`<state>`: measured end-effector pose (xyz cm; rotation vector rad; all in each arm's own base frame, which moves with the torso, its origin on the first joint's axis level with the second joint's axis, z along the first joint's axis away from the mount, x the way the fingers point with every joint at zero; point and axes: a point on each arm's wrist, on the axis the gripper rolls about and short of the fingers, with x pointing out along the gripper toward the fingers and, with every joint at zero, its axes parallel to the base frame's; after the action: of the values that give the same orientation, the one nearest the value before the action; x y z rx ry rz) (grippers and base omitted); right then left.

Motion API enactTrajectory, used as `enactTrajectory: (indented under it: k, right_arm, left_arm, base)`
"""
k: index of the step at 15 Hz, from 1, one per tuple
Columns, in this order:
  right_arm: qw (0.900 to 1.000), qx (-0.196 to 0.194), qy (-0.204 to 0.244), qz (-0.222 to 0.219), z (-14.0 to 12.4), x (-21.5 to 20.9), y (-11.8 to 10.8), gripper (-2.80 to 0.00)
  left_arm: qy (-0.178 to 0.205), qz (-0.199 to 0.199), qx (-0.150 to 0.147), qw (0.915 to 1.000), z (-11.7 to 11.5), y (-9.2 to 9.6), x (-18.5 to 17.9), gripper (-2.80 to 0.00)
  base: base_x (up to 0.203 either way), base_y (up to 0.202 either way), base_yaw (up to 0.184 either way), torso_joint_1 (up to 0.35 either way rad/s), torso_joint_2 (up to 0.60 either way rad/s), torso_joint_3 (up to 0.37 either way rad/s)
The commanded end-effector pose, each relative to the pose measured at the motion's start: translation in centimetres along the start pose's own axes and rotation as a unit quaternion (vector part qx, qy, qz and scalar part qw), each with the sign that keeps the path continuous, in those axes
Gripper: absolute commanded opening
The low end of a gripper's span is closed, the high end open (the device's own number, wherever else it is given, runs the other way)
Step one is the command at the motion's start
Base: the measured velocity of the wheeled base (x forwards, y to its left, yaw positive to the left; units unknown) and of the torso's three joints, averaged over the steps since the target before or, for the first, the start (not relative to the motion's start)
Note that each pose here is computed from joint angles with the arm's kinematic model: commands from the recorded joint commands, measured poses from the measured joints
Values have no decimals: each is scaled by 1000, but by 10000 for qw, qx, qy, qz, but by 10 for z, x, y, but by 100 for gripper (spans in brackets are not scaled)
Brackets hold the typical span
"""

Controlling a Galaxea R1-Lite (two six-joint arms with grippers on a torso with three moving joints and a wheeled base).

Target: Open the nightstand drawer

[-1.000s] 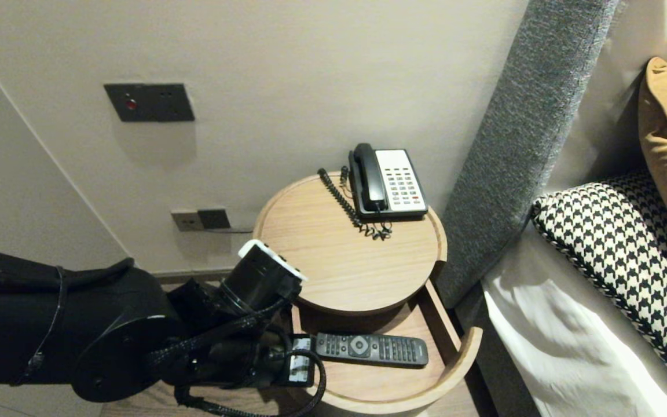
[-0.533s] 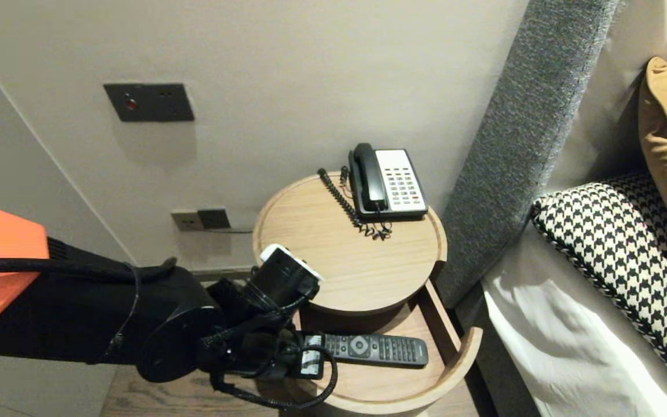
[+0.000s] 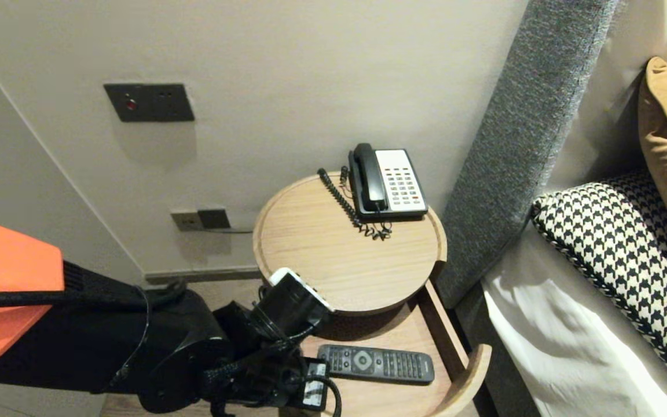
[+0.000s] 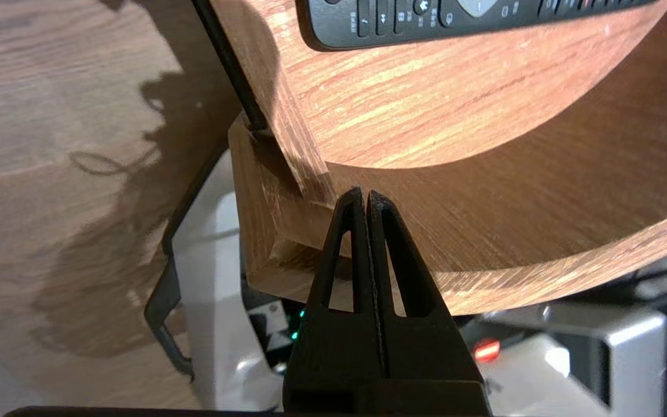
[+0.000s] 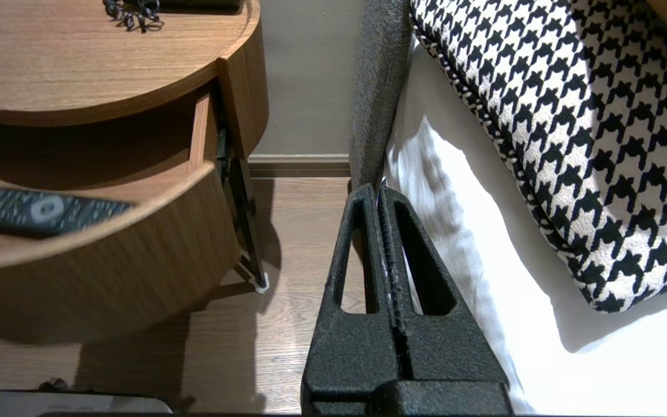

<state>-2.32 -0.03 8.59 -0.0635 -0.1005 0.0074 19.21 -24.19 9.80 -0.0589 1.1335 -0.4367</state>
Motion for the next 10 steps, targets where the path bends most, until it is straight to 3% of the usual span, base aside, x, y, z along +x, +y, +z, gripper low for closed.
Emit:
enactTrajectory:
  k: [1,7,10]
  right_arm:
    - [9998,7,201,13,-11,2,1,-280]
    - [9998,7,201,13,-11,2,1,-280]
    - [9998,53,202,12,-11,2,1,-280]
  left_arm:
    - [93,-42,139,9999,-12,-5,-1,-280]
    - [115,-240,411,9988,-28,-17,-14,-280]
    - [-84,-315,340,9989,-19,-19,-17,-280]
  base:
    - [0,0,0,0,0,0]
    - [0,0,0,0,0,0]
    - [0,0,0,0,0,0]
